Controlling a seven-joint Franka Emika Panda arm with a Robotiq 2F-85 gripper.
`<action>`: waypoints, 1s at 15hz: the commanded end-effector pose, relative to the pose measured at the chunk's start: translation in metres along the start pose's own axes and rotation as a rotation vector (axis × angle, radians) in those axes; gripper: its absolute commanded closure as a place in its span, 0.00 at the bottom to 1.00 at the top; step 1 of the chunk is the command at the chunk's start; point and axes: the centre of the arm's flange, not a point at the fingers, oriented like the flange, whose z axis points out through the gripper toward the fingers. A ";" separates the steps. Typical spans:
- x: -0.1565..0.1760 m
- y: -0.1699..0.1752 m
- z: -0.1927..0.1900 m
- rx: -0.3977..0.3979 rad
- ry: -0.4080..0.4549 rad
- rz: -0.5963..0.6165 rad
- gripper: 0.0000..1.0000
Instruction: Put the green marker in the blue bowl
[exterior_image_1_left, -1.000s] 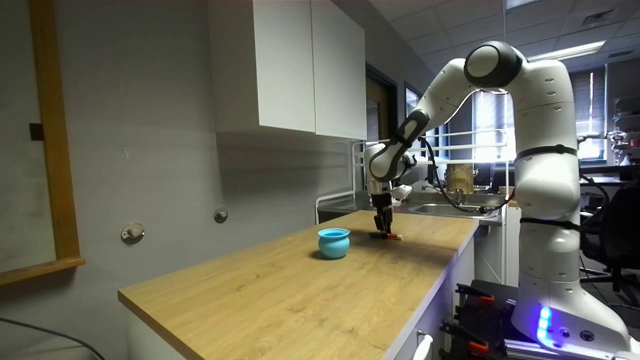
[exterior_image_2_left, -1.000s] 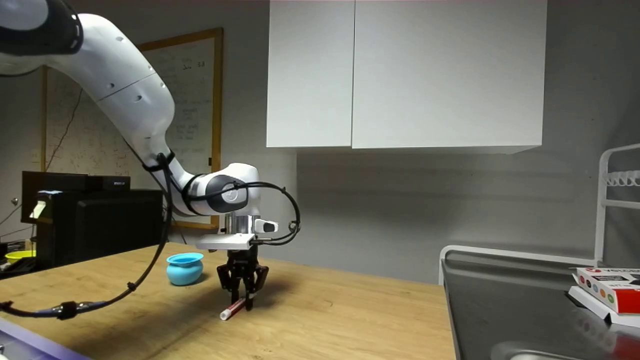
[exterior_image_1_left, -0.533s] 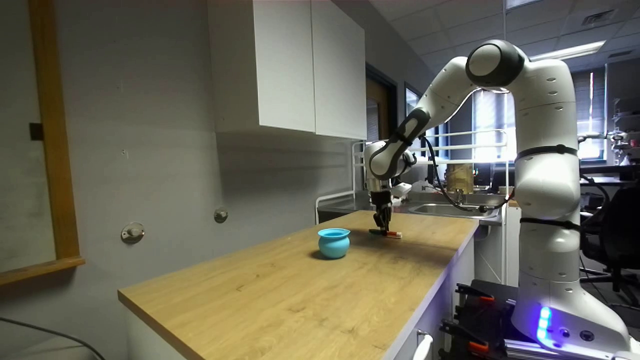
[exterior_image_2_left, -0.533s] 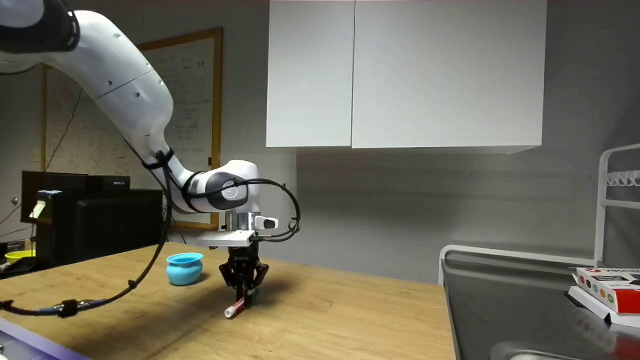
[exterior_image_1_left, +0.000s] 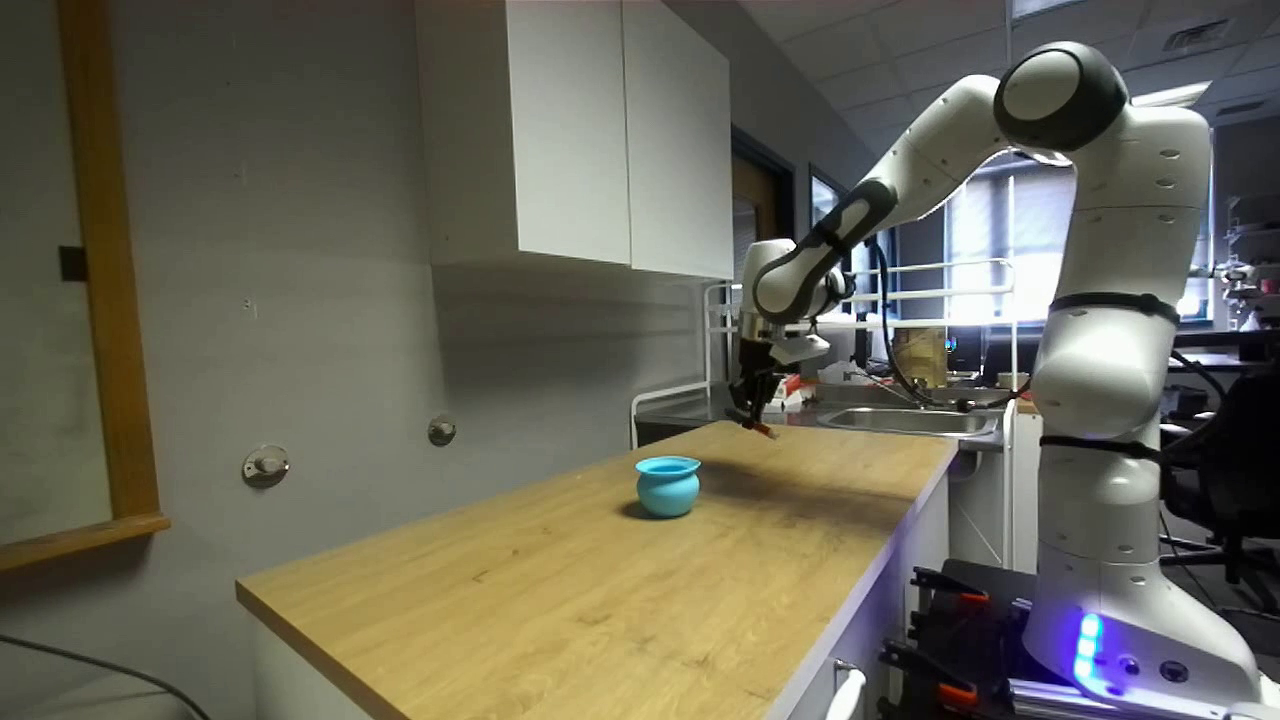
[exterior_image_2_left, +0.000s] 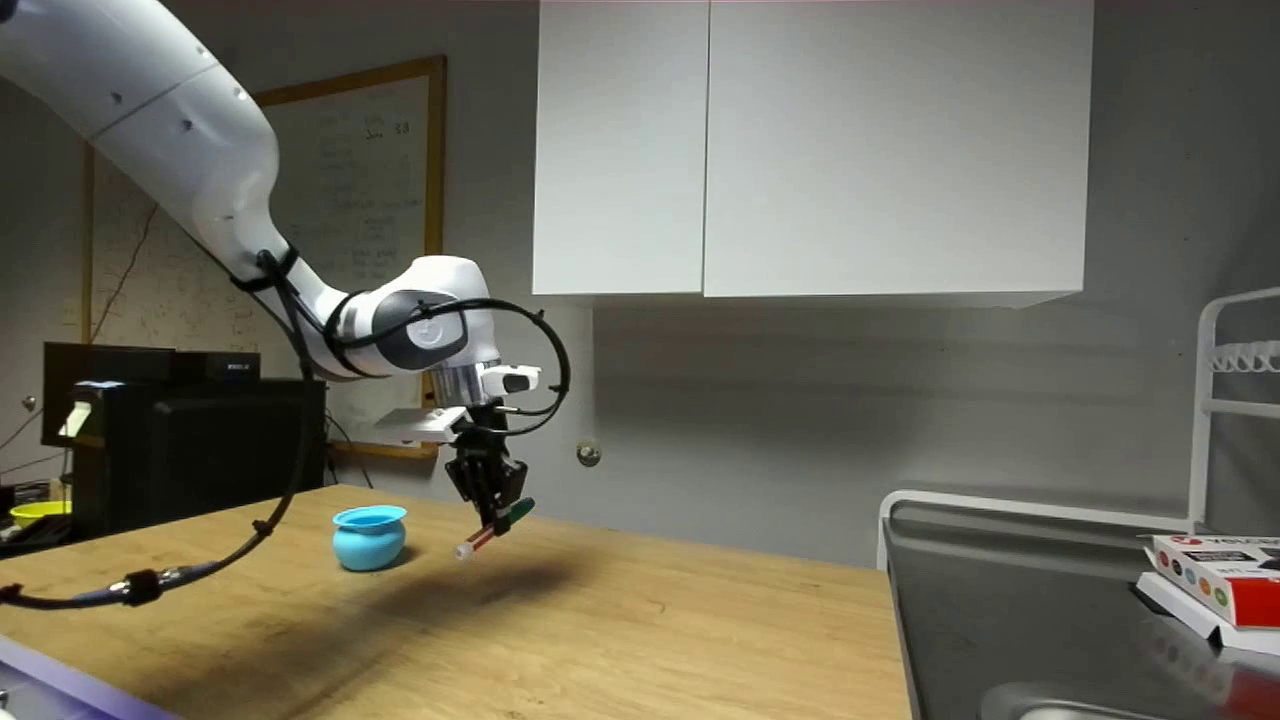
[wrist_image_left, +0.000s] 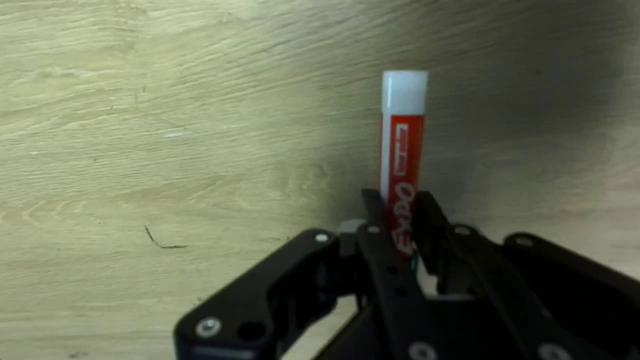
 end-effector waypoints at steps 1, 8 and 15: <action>-0.030 -0.027 -0.037 0.034 0.112 0.162 0.94; -0.045 -0.098 -0.081 0.087 0.373 0.367 0.94; -0.054 -0.164 -0.084 0.045 0.461 0.366 0.94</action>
